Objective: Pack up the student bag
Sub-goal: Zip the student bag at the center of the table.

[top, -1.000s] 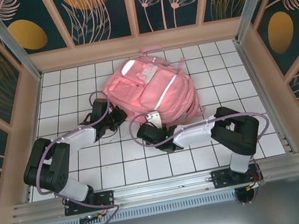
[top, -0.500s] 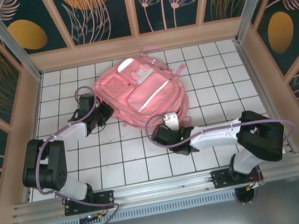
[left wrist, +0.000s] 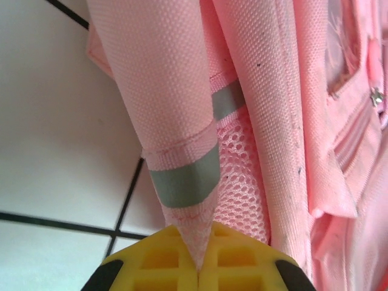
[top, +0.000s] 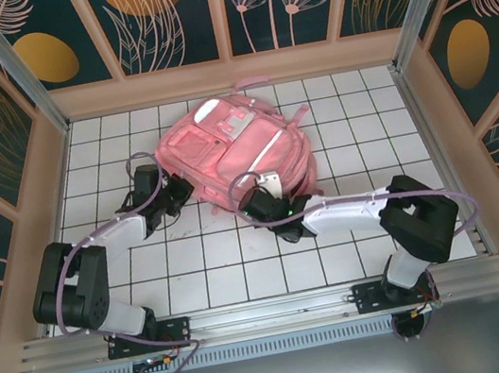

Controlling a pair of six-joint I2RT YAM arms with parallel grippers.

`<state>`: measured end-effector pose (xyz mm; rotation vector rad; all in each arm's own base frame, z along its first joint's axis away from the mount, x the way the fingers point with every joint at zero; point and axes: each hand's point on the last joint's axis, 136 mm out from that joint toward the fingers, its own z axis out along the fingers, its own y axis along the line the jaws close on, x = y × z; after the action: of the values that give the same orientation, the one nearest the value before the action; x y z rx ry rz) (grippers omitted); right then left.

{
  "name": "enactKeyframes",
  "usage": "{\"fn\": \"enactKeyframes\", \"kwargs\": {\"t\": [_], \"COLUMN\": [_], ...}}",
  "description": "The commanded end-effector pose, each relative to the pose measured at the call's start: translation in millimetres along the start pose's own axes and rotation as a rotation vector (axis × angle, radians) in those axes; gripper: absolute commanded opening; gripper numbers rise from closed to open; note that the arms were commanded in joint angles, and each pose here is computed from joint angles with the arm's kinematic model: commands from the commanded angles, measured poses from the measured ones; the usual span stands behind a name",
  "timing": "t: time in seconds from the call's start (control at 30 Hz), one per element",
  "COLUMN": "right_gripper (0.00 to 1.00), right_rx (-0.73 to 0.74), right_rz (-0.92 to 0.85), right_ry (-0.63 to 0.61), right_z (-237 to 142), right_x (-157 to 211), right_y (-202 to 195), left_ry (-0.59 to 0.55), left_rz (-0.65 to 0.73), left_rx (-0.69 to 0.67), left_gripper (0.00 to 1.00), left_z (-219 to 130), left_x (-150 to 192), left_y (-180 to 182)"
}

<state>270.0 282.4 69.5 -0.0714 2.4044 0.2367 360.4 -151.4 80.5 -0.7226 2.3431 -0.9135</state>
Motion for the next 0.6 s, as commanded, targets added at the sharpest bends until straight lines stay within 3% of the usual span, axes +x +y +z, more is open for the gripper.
{"fn": "enactKeyframes", "kwargs": {"t": [0.0, 0.2, 0.3, 0.57], "right_gripper": [0.05, 0.05, 0.05, 0.42], "right_rx": [0.090, 0.152, 0.111, -0.102], "right_rz": [0.019, 0.049, 0.056, 0.009], "right_ry": [0.040, 0.048, 0.030, -0.055], "right_z": [27, 48, 44, -9], "right_x": [-2, -22, -38, -47], "right_y": [-39, -86, -85, -1], "left_ry": [0.011, 0.058, 0.069, 0.039], "left_rz": [-0.009, -0.016, -0.034, -0.114], "left_rx": [0.113, 0.148, 0.143, 0.139], "left_gripper": [0.00, 0.00, 0.00, 0.00], "left_z": [-14, -19, -17, -9], "left_x": [14, 41, 49, 45], "left_y": [-31, -39, -34, -31]}}
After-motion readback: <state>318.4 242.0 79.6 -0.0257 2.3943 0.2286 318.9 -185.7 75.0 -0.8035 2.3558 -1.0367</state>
